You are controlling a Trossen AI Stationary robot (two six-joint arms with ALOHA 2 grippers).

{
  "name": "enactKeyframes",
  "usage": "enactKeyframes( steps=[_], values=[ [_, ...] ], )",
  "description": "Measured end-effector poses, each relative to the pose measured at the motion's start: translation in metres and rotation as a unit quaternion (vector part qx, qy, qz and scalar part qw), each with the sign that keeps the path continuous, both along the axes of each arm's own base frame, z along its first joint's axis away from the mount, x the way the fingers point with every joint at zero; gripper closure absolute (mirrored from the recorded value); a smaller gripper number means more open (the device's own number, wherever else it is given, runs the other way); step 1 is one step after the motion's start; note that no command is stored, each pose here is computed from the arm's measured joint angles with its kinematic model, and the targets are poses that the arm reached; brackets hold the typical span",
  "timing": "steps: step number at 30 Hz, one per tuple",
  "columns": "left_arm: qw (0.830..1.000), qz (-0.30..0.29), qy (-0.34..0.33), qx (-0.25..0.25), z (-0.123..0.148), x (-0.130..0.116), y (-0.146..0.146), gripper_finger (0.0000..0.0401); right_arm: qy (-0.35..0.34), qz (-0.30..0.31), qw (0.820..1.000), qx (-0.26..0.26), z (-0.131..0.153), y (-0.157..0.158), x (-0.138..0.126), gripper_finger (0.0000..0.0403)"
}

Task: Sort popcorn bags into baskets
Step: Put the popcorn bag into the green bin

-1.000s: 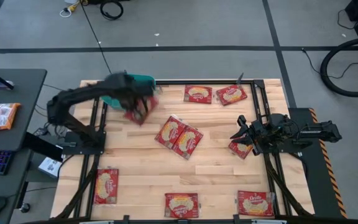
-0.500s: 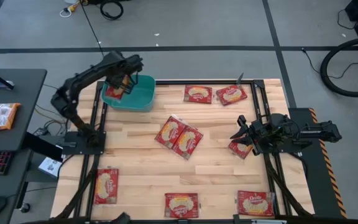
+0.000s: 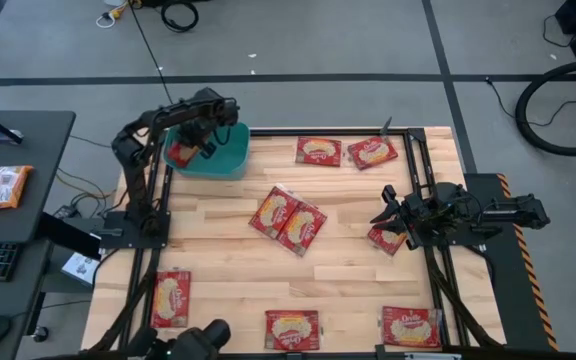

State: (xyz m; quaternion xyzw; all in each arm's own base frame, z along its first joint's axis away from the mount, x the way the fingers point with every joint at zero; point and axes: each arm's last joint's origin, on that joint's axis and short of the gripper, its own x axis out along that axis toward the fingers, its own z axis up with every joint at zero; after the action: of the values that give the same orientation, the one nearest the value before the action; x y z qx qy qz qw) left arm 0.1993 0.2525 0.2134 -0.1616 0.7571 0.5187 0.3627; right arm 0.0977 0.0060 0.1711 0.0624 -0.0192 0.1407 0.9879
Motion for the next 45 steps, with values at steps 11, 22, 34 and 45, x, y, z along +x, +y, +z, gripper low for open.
enactKeyframes(
  steps=[11,22,34,45],
  values=[
    [0.998,0.054,0.015,-0.006,-0.016,-0.017,0.019,0.0396,-0.011,-0.047,0.998,-0.041,0.000,-0.003,0.001,0.0334],
    [0.989,0.144,0.005,0.042,-0.015,-0.038,0.031,0.0395,-0.015,-0.112,0.990,0.088,0.006,-0.007,0.001,0.0334],
    [0.983,0.182,-0.024,0.016,-0.016,-0.045,0.034,0.0394,-0.163,-0.065,0.954,0.243,0.038,-0.007,-0.009,0.0334],
    [0.981,0.185,-0.053,-0.023,-0.018,-0.040,0.031,0.0394,-0.171,-0.065,0.943,0.278,0.040,-0.008,-0.010,0.0334]
  ],
)
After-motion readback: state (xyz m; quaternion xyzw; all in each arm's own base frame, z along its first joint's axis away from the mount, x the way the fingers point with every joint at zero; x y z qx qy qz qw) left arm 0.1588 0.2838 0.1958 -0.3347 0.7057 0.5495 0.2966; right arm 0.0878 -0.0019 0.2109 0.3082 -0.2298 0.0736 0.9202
